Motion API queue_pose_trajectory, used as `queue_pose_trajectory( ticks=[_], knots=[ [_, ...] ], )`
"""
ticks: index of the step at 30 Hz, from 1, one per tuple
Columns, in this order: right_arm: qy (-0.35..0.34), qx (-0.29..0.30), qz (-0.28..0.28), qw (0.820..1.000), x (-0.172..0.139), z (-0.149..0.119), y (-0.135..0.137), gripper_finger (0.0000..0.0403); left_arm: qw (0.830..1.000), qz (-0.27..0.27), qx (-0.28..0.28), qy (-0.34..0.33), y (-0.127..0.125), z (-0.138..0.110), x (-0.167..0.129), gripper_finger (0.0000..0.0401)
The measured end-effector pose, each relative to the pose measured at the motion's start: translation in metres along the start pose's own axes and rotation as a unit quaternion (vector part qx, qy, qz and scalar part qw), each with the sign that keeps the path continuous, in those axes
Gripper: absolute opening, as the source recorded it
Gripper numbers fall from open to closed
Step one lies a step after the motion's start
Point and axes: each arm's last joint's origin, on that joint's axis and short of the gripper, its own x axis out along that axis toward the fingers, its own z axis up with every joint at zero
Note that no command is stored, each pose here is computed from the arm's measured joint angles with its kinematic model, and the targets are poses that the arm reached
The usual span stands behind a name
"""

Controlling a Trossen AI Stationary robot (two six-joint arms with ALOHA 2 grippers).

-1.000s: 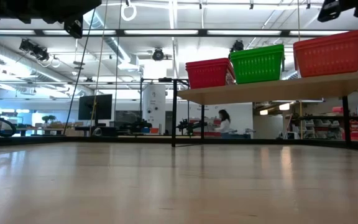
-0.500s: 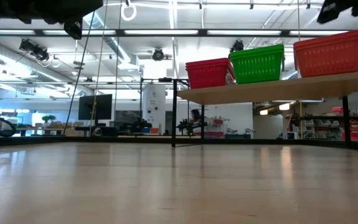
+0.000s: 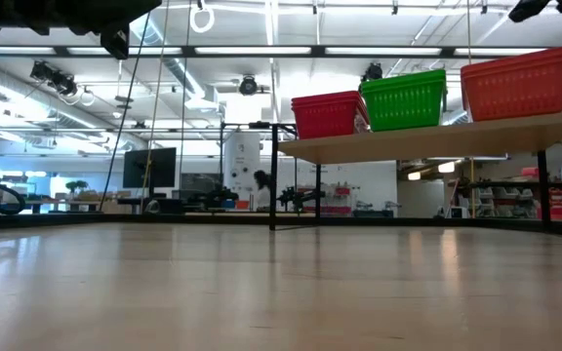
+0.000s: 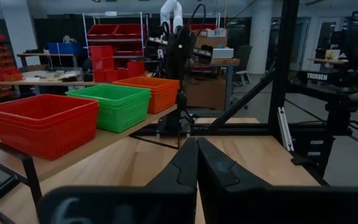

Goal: Stack baskets on shelf by color
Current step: Return to Home Position

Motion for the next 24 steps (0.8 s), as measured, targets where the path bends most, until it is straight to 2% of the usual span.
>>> queue_pose_trajectory(
  ticks=[6,13,16,20,24],
  knots=[
    [0.018,0.011,0.017,1.000,-0.006,-0.016,0.007,0.0007,1.000,0.000,-0.003,-0.009,0.000,0.002,0.000,0.0005],
    [0.025,0.031,0.000,0.999,-0.006,-0.017,0.006,0.0007,1.000,0.000,0.005,-0.008,0.000,0.002,0.000,0.0005],
    [0.038,0.055,-0.049,0.997,-0.006,-0.018,0.003,0.0008,1.000,0.000,0.013,-0.002,0.000,0.000,0.000,0.0009],
    [0.061,0.053,-0.124,0.989,-0.007,-0.019,-0.001,0.0009,1.000,0.001,0.014,0.002,0.000,0.000,0.000,0.0013],
    [0.066,0.051,-0.140,0.987,-0.007,-0.019,-0.002,0.0009,1.000,0.023,0.018,0.004,0.001,-0.001,0.000,0.0009]
  ],
)
